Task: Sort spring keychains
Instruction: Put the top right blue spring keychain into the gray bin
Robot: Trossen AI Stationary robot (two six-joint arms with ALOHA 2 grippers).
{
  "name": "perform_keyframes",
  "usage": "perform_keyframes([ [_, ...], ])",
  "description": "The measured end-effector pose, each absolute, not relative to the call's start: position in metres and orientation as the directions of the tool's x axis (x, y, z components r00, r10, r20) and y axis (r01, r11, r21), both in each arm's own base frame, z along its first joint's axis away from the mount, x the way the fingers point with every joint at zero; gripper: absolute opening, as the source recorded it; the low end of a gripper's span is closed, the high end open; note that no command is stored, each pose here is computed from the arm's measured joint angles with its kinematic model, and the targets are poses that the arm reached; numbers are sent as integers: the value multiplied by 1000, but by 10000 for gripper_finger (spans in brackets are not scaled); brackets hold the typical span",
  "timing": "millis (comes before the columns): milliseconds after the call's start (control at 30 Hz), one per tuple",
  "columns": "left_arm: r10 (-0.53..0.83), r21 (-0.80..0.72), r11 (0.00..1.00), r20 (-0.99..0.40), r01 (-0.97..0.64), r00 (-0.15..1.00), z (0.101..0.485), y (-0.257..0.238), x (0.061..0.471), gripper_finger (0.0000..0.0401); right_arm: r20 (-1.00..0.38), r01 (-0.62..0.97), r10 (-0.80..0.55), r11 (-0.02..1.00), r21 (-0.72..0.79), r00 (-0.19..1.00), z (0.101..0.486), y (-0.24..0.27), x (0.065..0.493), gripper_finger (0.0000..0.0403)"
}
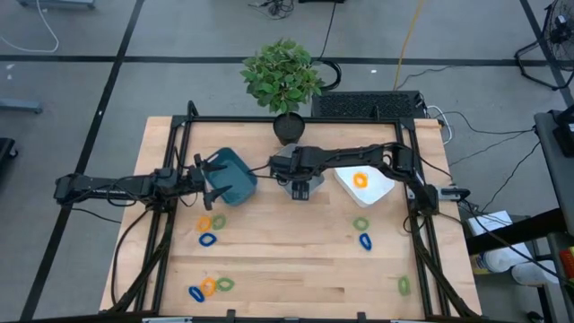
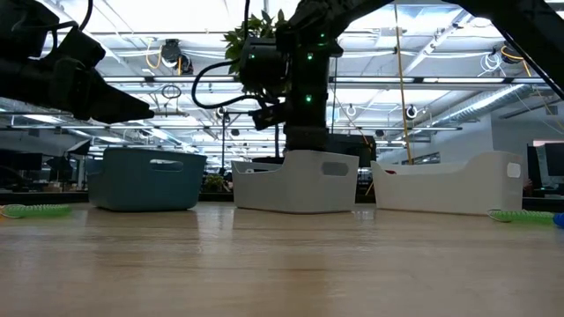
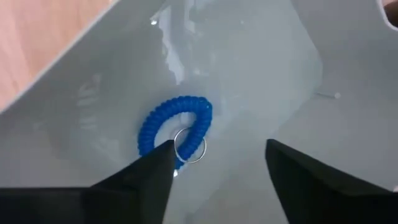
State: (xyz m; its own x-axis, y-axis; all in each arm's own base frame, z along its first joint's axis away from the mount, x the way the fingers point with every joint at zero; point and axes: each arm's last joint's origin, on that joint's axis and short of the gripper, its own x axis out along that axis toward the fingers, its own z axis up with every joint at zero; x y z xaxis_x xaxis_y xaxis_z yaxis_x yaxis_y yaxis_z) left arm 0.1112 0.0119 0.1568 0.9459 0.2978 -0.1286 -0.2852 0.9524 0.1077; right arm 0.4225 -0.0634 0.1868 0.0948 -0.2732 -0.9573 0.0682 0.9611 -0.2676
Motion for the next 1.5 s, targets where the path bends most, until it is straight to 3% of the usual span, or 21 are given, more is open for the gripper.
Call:
perform_keyframes([
  [267, 298, 108, 952, -129, -285, 946, 157, 12, 111, 335, -944, 59, -282, 959, -276, 170, 223, -59, 413, 296],
  [500, 298, 108, 952, -130, -285, 946, 157, 12, 111, 335, -925, 61, -290, 957, -283, 247, 266, -48, 394, 302],
  [733, 298, 109, 952, -134, -285, 945, 156, 12, 111, 335, -843, 155, -460, 888, -433, 280, 283, -33, 371, 302],
  [867, 298, 108, 952, -130, -285, 946, 157, 12, 111, 335, -817, 256, -505, 859, -444, 277, 283, -23, 348, 302],
  [1500, 298, 108, 952, -129, -285, 946, 157, 12, 111, 335, -851, 460, -388, 865, -203, 354, 287, 45, 268, 290],
])
